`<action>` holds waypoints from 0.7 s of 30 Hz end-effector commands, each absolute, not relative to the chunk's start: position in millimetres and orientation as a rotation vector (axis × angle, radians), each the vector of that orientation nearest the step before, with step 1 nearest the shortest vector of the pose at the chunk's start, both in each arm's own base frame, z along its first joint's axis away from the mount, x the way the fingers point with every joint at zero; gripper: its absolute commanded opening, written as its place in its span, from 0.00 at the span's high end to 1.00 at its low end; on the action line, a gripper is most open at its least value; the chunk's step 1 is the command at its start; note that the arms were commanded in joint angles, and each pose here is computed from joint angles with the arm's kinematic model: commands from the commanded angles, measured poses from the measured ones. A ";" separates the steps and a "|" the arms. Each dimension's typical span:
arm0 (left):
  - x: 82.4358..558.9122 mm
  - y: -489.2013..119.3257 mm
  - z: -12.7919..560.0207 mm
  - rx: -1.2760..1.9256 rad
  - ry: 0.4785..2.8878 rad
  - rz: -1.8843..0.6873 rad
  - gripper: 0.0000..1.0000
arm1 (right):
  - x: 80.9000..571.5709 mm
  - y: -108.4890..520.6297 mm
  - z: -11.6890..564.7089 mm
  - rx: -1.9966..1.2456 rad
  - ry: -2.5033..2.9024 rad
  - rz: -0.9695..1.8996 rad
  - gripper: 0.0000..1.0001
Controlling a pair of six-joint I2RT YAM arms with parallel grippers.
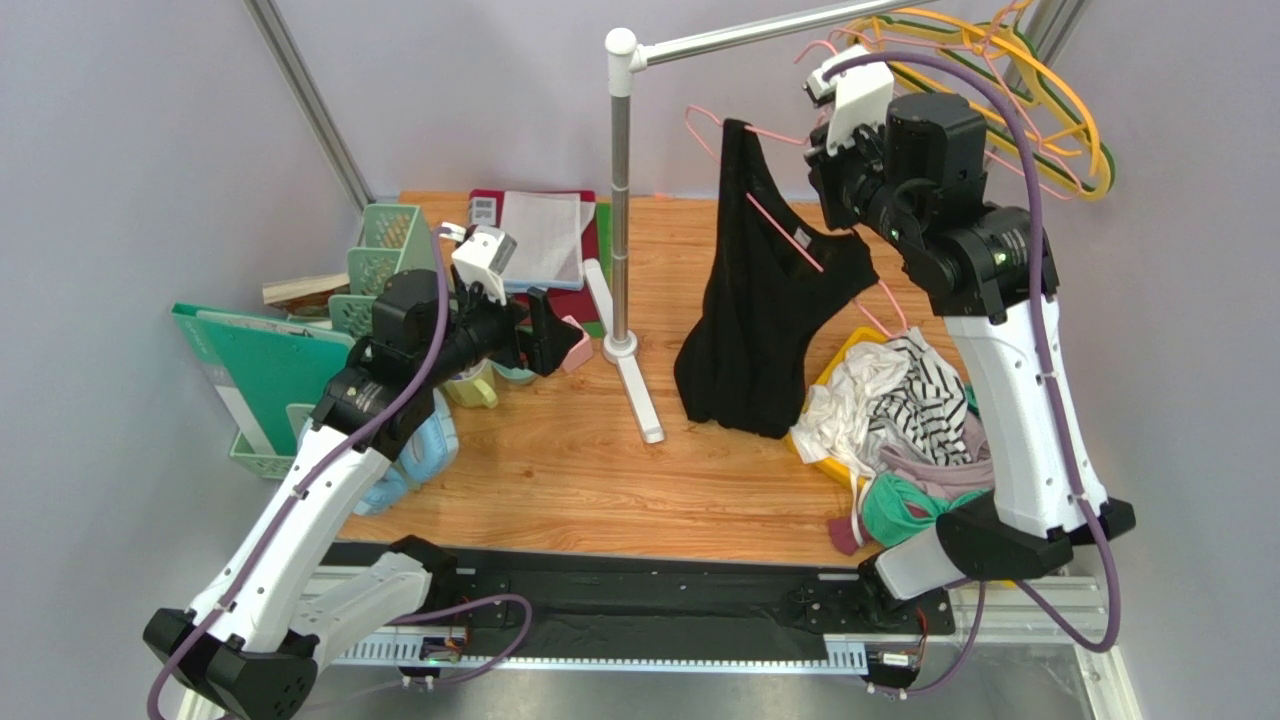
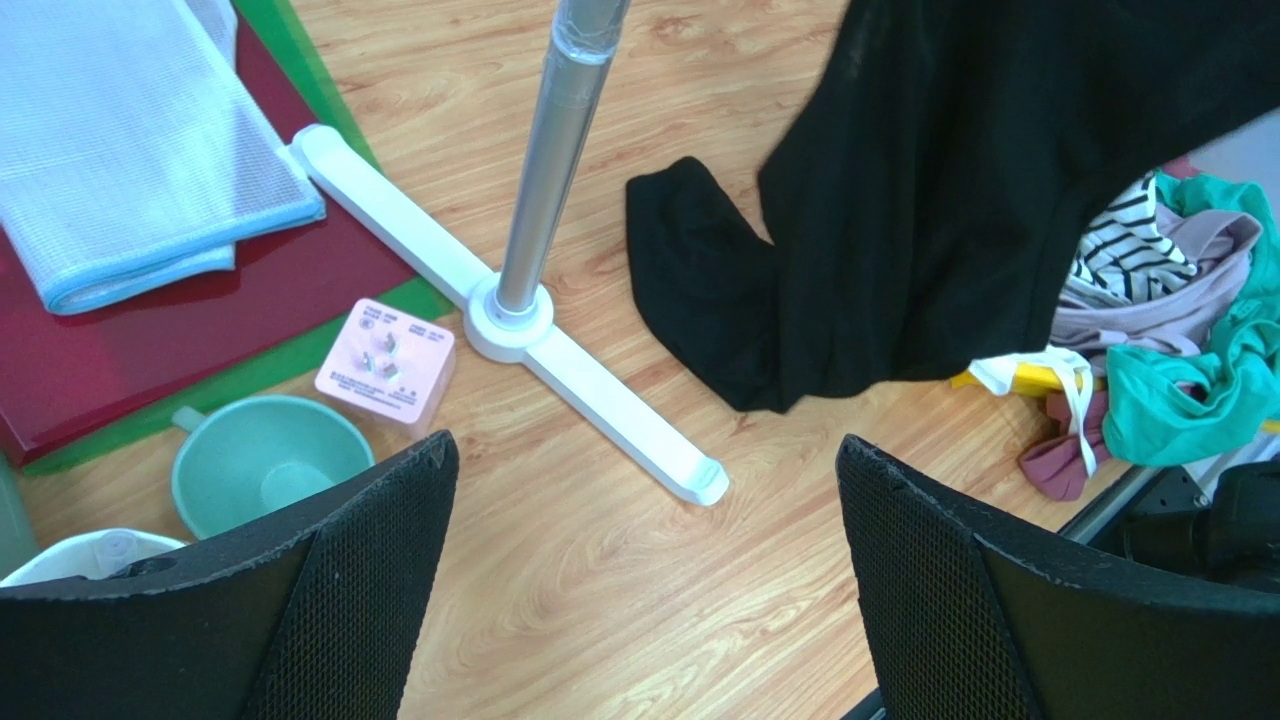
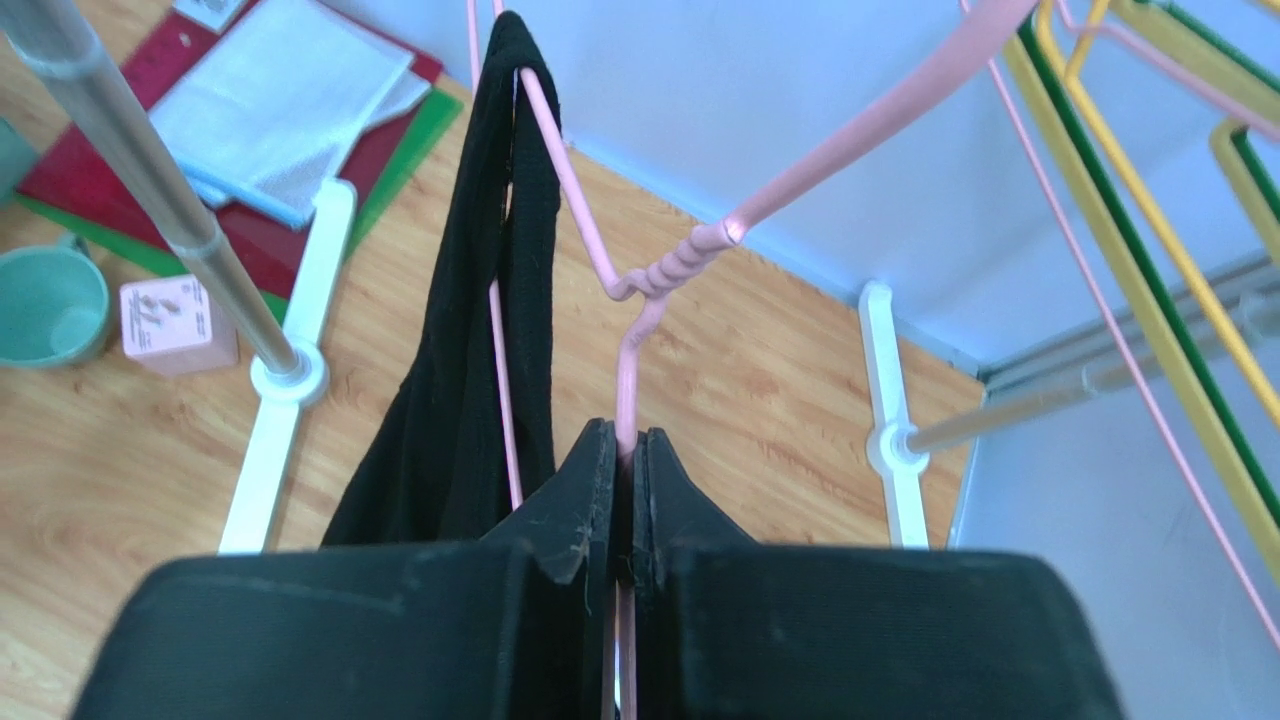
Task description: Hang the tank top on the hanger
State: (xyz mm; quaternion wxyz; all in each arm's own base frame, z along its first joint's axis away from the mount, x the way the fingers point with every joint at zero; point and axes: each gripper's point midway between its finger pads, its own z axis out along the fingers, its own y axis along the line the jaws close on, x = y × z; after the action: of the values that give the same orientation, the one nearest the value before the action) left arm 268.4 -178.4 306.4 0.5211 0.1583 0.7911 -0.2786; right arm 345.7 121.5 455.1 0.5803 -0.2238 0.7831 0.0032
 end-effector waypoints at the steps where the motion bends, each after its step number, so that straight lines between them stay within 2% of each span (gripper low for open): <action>1: 264.2 -173.5 307.2 0.358 1.880 -0.666 0.01 | 360.1 137.0 503.4 -0.516 1.670 0.067 1.00; 13: 257.3 -161.0 303.5 0.335 1.892 -0.616 0.01 | 401.2 178.4 531.6 -0.482 1.530 0.189 1.00; 21: 254.6 -158.6 303.7 0.333 1.895 -0.608 0.01 | 414.4 221.8 515.5 -0.561 1.532 0.250 1.00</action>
State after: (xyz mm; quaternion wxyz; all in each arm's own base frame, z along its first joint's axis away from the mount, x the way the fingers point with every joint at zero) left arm 256.1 -163.8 297.5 0.5224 0.1444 0.7993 -0.2596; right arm 414.7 200.7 482.5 0.6364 -0.2498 0.7248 0.0852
